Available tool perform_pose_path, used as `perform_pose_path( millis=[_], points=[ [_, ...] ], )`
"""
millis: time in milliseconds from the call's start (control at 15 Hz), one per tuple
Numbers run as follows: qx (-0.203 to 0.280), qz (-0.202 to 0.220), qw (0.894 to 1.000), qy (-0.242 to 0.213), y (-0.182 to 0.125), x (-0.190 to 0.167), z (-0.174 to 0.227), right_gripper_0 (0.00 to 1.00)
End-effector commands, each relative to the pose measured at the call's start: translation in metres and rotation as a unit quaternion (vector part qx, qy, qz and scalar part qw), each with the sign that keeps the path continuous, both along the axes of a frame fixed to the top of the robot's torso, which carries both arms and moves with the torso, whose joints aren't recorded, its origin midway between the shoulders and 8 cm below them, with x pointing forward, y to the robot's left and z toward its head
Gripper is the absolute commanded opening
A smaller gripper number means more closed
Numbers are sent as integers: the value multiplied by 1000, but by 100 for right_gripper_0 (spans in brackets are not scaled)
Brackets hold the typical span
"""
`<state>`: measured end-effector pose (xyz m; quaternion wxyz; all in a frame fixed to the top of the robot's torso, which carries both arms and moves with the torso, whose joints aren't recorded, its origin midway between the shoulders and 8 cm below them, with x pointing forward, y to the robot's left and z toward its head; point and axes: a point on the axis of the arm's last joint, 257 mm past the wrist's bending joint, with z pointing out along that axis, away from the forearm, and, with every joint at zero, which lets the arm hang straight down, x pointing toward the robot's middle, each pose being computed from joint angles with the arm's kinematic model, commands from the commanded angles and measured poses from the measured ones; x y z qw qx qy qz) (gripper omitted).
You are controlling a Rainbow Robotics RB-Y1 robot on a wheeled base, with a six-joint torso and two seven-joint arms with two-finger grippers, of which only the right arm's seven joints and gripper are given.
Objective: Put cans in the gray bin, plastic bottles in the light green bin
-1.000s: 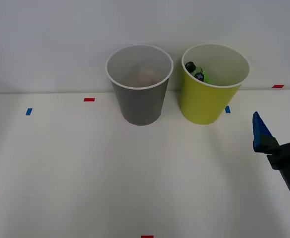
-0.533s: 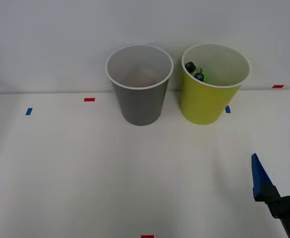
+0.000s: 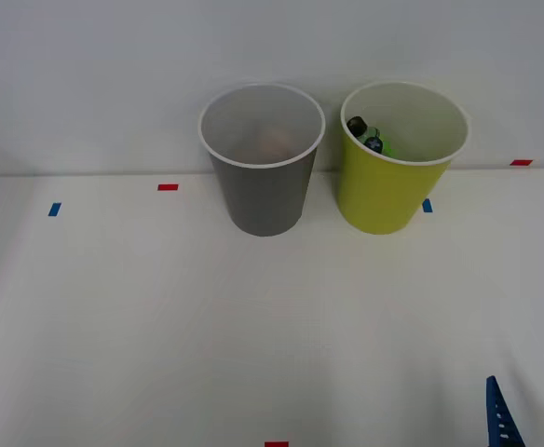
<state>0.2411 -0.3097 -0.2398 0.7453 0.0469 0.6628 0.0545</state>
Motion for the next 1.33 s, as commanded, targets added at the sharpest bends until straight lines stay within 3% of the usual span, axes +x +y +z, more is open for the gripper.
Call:
perform_pose_path(
  millis=[67,400,933,1333],
  points=[
    [-2,18,1000,8,-12,-10,2,100],
    [6,17,1000,7,-7,-8,-1,100],
    [-32,9,999,6,2,-3,-5,100],
    [-21,15,1000,15,-3,-15,-6,100]
  ],
)
